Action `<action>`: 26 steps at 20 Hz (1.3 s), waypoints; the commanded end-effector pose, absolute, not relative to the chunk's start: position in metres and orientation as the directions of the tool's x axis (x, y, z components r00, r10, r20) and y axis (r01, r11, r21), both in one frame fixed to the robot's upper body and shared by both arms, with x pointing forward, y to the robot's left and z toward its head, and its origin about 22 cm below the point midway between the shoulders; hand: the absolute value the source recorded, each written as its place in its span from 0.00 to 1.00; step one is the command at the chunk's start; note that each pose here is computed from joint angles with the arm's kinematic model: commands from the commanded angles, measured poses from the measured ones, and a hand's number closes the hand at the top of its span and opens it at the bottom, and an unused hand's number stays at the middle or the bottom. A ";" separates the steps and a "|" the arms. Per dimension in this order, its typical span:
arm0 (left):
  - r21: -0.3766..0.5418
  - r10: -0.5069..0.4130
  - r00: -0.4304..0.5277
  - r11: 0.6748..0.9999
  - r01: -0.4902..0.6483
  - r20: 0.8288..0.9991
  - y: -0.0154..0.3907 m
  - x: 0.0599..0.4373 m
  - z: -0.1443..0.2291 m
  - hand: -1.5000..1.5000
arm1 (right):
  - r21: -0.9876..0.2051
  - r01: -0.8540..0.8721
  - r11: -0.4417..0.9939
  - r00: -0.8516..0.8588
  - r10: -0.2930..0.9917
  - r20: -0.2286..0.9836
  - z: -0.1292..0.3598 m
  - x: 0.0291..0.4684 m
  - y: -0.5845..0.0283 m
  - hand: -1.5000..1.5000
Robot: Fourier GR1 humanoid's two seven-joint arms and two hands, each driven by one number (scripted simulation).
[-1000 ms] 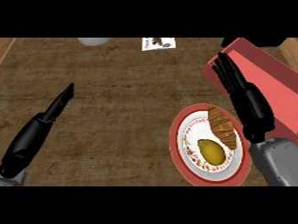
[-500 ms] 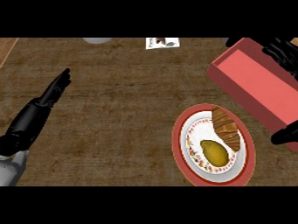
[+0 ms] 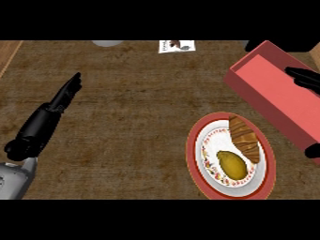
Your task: Pick the lemon from the plate and place it in the cardboard box
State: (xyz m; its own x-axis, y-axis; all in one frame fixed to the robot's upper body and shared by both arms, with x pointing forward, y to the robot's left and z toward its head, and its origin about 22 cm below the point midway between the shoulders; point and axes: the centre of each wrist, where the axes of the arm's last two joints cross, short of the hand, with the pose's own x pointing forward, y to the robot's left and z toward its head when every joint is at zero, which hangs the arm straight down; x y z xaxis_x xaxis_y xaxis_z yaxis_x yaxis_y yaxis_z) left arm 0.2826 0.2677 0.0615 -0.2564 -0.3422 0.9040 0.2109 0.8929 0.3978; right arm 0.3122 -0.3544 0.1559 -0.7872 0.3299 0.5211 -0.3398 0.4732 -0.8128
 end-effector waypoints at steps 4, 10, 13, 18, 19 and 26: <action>0.397 -0.338 -0.259 0.889 0.227 0.905 0.268 0.289 0.066 0.50 | -0.949 -0.311 0.045 -0.877 0.372 0.305 0.164 0.297 -0.321 0.00; 0.400 -0.353 -0.233 0.895 0.196 0.906 0.274 0.300 0.075 0.50 | -0.958 -0.251 -0.142 -0.898 0.403 0.175 0.171 0.255 -0.278 0.00; 0.387 -0.337 -0.231 0.895 0.222 0.912 0.271 0.280 0.064 0.50 | -0.958 -0.224 -0.181 -0.882 0.456 0.120 0.166 0.247 -0.269 0.00; 0.394 -0.342 -0.251 0.897 0.198 0.905 0.267 0.288 0.060 0.50 | -0.929 -0.259 -0.263 -0.856 0.508 0.095 0.162 0.219 -0.261 0.00; 0.400 -0.348 -0.246 0.892 0.210 0.905 0.264 0.290 0.063 0.50 | -0.935 -0.248 -0.253 -0.858 0.506 0.090 0.155 0.212 -0.245 0.00; 0.411 -0.355 -0.262 0.889 0.202 0.897 0.284 0.280 0.068 0.50 | -0.909 -0.294 -0.295 -0.836 0.541 0.095 0.128 0.196 -0.233 0.00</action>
